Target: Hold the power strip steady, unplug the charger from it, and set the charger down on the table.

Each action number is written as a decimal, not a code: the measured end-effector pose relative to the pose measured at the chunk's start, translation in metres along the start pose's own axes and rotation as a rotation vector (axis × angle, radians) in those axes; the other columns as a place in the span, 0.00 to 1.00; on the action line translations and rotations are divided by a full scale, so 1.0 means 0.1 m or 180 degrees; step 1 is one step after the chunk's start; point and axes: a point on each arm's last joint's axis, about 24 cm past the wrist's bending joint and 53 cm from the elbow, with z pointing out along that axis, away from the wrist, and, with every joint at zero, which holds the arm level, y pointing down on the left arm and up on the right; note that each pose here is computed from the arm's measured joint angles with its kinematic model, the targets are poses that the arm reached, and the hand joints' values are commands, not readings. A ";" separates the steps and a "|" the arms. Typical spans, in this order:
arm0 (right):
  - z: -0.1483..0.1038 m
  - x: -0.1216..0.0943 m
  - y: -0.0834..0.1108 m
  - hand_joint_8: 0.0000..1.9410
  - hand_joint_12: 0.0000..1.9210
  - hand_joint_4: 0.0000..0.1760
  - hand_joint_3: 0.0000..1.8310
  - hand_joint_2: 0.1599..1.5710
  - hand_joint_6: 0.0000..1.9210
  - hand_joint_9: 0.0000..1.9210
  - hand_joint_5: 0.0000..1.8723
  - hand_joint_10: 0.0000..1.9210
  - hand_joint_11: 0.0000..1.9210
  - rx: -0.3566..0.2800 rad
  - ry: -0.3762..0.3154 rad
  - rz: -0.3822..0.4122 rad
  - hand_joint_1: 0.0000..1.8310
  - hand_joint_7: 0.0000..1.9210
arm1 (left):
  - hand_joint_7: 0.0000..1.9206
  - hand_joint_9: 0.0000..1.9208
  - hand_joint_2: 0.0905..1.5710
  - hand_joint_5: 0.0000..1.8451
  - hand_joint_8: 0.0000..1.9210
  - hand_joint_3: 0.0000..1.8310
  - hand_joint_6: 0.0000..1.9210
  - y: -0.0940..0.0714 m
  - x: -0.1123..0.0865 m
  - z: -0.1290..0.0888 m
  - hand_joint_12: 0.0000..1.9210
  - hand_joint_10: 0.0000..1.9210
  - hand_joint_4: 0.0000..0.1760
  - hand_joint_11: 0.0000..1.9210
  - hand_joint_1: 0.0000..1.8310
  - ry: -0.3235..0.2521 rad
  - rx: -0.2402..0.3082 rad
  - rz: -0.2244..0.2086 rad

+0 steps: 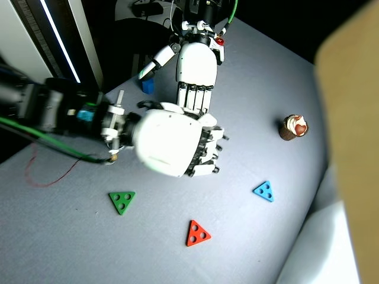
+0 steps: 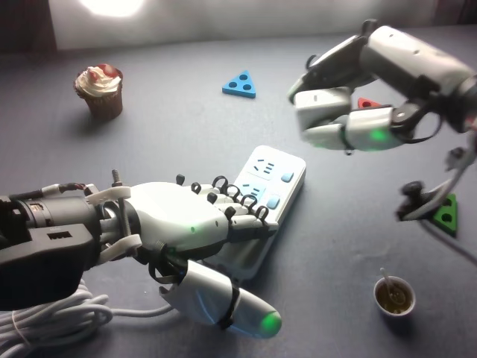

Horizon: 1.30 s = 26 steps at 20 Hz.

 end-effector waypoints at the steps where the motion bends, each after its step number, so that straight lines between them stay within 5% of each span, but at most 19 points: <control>1: -0.03 0.04 0.02 0.24 0.43 0.00 0.00 0.63 0.43 0.54 0.58 0.52 0.39 -0.0028 0.0142 -0.0249 0.75 0.64 | 0.05 0.05 0.57 0.05 0.00 0.00 0.00 0.00 0.00 0.00 0.05 0.00 0.00 0.03 0.00 0.0000 0.0000 0.0000; 2: -0.05 0.10 0.04 0.23 0.42 0.00 0.00 0.62 0.42 0.54 0.58 0.52 0.41 -0.0073 0.0290 -0.0474 0.75 0.64 | 0.05 0.04 0.57 0.05 0.00 0.00 0.00 0.00 0.00 0.00 0.05 0.00 0.00 0.03 0.00 0.0000 0.0002 0.0001; 3: -0.06 0.17 0.05 0.28 0.40 0.03 0.00 0.63 0.44 0.55 0.58 0.23 0.41 -0.0127 0.0425 -0.0618 0.70 0.62 | 0.04 0.04 0.57 0.04 0.00 0.00 0.00 -0.01 0.00 0.00 0.04 0.00 0.00 0.02 0.00 0.0001 0.0004 -0.0001; 4: -0.09 0.24 0.02 0.31 0.39 0.13 0.00 0.64 0.46 0.58 0.57 0.09 0.42 -0.0172 0.0562 -0.0804 0.68 0.61 | 0.04 0.04 0.57 0.04 0.00 0.00 0.00 -0.01 0.00 0.00 0.04 0.00 0.00 0.02 0.00 0.0000 0.0005 -0.0001; 5: -0.12 0.28 -0.03 0.25 0.38 0.00 0.00 0.63 0.43 0.56 0.58 0.42 0.43 -0.0177 0.0659 -0.0919 0.74 0.63 | 0.05 0.05 0.57 0.05 0.00 0.00 0.00 -0.01 0.00 0.00 0.05 0.00 0.00 0.02 0.00 0.0000 0.0005 -0.0004; 6: -0.16 0.32 -0.14 0.25 0.39 0.00 0.00 0.63 0.44 0.54 0.58 0.50 0.43 -0.0145 0.0788 -0.1111 0.75 0.63 | 0.05 0.05 0.57 0.04 0.00 0.00 0.00 -0.01 0.00 0.00 0.05 0.00 0.00 0.02 0.00 -0.0001 0.0006 -0.0005; 12: -0.20 0.34 -0.37 0.29 0.43 0.00 0.00 0.65 0.51 0.51 0.52 0.57 0.41 -0.0078 0.0879 -0.1262 0.76 0.60 | 0.05 0.05 0.57 0.05 0.00 0.00 0.00 -0.02 0.00 0.00 0.05 0.00 0.00 0.03 0.00 0.0005 0.0011 -0.0008; 13: -0.20 0.40 -0.36 0.34 0.43 0.00 0.00 0.65 0.53 0.52 0.54 0.25 0.39 -0.0113 0.0924 -0.1286 0.69 0.58 | 0.05 0.05 0.57 0.05 0.00 0.00 0.00 -0.02 0.00 0.00 0.05 0.00 0.00 0.03 0.00 0.0005 0.0010 -0.0008; 14: -0.20 0.42 -0.35 0.38 0.40 0.00 0.00 0.67 0.57 0.54 0.51 0.09 0.37 -0.0129 0.0936 -0.1287 0.67 0.56 | 0.05 0.04 0.56 0.05 0.00 0.00 0.00 -0.02 0.00 0.00 0.05 0.00 0.00 0.02 0.00 0.0005 0.0010 -0.0008; 15: -0.20 0.42 -0.34 0.15 0.38 0.00 0.00 0.70 0.57 0.52 0.48 0.03 0.36 -0.0135 0.0936 -0.1292 0.63 0.50 | 0.05 0.05 0.57 0.05 0.00 0.00 0.00 -0.02 0.00 0.00 0.05 0.00 0.00 0.02 0.00 0.0005 0.0010 -0.0008; 16: -0.20 0.41 -0.34 0.05 0.37 0.00 0.00 0.71 0.59 0.50 0.47 0.01 0.33 -0.0131 0.0926 -0.1288 0.62 0.49 | 0.05 0.04 0.57 0.05 0.00 0.00 0.00 -0.02 0.00 0.00 0.05 0.00 0.00 0.02 0.00 0.0005 0.0010 -0.0008; 17: -0.20 0.39 -0.35 0.01 0.36 0.00 0.00 0.68 0.22 0.46 0.40 0.00 0.30 -0.0121 0.0911 -0.1285 0.64 0.46 | 0.05 0.04 0.57 0.05 0.00 0.00 0.00 -0.02 0.00 0.00 0.04 0.00 0.00 0.02 0.00 0.0005 0.0010 -0.0008; 18: -0.21 0.38 -0.35 0.00 0.36 0.00 0.00 0.68 0.07 0.43 0.40 0.00 0.27 -0.0120 0.0909 -0.1295 0.63 0.42 | 0.05 0.04 0.56 0.04 0.00 0.00 0.00 -0.02 0.00 0.00 0.04 0.00 0.00 0.01 0.00 0.0005 0.0010 -0.0008; 22: -0.22 0.43 -0.31 0.00 0.33 0.00 0.00 0.70 0.00 0.33 0.34 0.00 0.17 -0.0154 0.0931 -0.1265 0.56 0.34 | 0.05 0.05 0.57 0.05 0.00 0.00 0.00 -0.02 0.00 -0.01 0.05 0.00 0.00 0.02 0.00 0.0006 0.0009 -0.0007; 26: -0.21 0.45 -0.28 0.00 0.27 0.00 0.00 0.62 0.00 0.14 0.11 0.00 0.04 -0.0154 0.0911 -0.1197 0.43 0.14 | 0.06 0.05 0.57 0.05 0.00 0.00 0.00 -0.02 0.00 -0.01 0.04 0.00 0.00 0.02 0.00 0.0006 0.0009 -0.0007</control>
